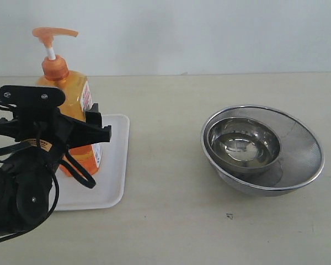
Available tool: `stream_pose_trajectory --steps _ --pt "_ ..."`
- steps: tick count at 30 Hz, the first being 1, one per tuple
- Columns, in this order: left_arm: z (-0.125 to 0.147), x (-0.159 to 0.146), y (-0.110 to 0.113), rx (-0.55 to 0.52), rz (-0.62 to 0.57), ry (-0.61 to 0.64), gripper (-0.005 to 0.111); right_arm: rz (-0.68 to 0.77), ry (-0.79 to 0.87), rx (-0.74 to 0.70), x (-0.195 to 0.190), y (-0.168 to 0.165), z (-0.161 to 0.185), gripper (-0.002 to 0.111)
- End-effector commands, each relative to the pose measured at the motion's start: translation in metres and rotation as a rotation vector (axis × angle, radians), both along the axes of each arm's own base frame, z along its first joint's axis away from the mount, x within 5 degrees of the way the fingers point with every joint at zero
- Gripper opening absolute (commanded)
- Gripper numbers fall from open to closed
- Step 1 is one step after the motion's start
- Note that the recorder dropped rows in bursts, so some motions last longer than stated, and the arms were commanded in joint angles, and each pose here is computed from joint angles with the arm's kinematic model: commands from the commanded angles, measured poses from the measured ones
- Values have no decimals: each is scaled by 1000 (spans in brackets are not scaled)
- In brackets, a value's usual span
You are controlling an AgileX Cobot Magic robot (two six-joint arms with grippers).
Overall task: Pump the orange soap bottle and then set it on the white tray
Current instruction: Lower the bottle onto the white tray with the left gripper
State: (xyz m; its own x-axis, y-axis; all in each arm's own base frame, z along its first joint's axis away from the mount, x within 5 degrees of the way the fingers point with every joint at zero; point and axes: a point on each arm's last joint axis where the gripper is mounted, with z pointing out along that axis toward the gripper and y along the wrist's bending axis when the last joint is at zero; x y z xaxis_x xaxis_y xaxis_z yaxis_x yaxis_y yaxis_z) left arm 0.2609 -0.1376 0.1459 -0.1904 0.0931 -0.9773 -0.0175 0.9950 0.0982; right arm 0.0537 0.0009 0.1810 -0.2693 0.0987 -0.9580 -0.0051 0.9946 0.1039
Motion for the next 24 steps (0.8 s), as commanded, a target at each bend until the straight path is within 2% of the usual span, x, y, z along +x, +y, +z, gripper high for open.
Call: stream_pose_trajectory --steps 1,24 --pt "2 1 -2 -7 -18 -1 81 -5 -12 -11 0 -1 1 0" --pt "11 -1 2 -68 26 5 81 -5 -12 -11 0 -1 1 0"
